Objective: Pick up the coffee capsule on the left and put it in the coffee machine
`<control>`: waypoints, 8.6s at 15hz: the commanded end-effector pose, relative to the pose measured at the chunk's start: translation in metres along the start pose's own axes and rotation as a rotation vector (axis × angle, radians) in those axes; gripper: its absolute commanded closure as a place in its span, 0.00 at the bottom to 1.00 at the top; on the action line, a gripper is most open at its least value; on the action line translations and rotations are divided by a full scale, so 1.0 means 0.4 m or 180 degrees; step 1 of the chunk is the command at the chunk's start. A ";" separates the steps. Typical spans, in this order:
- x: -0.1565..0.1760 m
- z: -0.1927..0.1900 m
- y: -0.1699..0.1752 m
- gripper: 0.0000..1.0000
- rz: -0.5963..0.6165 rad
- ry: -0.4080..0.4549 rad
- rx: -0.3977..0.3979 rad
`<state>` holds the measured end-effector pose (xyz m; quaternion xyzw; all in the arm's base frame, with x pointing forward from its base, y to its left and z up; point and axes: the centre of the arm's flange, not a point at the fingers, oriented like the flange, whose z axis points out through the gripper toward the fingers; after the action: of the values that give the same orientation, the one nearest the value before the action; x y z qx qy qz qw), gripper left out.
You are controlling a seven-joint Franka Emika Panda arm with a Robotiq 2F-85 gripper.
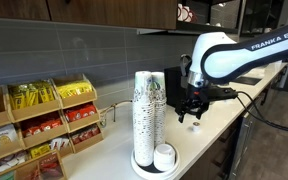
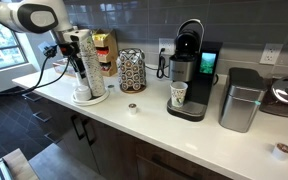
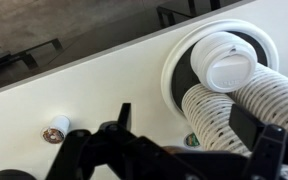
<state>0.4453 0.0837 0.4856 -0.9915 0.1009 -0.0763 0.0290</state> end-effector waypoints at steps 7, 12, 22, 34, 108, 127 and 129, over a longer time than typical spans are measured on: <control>0.129 0.112 0.179 0.00 -0.0022 -0.0054 -0.0208; 0.217 0.267 0.296 0.00 -0.0318 -0.0176 -0.0130; 0.262 0.344 0.337 0.00 -0.0335 -0.0005 -0.0010; 0.317 0.346 0.482 0.00 -0.0787 0.0037 0.0006; 0.558 -0.381 0.717 0.70 -0.1342 0.1325 -0.0817; 0.666 -0.263 0.840 0.70 -0.1246 0.1272 -0.0489; 0.670 -0.254 0.844 0.70 -0.1232 0.1264 -0.0450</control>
<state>0.6158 -0.2962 0.6025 -0.9555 -0.0745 -0.2695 -0.0940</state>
